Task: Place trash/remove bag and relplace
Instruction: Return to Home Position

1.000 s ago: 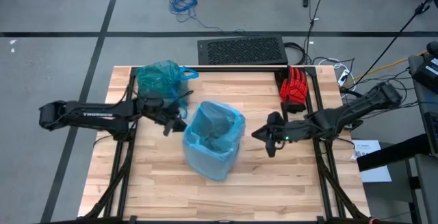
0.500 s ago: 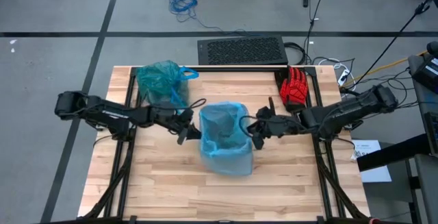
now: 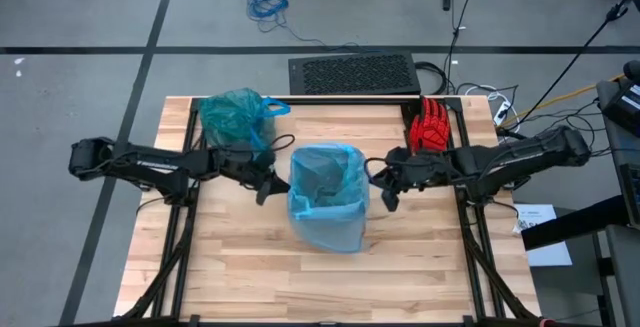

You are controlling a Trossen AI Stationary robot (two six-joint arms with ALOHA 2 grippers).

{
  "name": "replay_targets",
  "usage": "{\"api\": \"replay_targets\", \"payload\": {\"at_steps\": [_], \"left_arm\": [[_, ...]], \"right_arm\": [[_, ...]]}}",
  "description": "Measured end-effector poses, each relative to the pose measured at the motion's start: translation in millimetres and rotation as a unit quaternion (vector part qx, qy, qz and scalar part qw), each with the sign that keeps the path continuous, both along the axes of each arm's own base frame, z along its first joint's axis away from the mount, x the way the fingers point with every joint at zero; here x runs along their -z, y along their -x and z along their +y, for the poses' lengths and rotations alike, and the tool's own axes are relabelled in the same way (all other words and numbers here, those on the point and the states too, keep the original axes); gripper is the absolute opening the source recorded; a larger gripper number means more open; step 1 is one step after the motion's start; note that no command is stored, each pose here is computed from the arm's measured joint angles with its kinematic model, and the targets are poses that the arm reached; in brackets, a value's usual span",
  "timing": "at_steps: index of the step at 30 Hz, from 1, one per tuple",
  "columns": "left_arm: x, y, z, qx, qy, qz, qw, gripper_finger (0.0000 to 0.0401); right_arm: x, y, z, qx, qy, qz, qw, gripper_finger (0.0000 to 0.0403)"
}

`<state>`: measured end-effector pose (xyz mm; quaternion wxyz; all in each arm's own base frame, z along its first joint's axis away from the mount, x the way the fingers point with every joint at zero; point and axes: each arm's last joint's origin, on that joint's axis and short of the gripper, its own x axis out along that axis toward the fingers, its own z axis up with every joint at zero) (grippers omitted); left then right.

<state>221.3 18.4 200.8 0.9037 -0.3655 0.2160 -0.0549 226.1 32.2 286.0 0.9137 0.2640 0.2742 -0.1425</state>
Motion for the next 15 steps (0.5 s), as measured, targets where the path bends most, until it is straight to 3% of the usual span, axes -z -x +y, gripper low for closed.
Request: {"api": "replay_targets", "payload": {"at_steps": [10, 15], "left_arm": [[-19, 17, 14, -0.039, -0.064, -0.039, 0.996, 0.0000], [-20, 36, 33, -0.065, -0.112, -0.042, 0.991, 0.0000]], "right_arm": [[-27, 32, -19, -0.037, 0.098, -0.037, 0.994, 0.0000], [-12, 40, -38, -0.077, 0.100, -0.039, 0.991, 0.0000]]}}
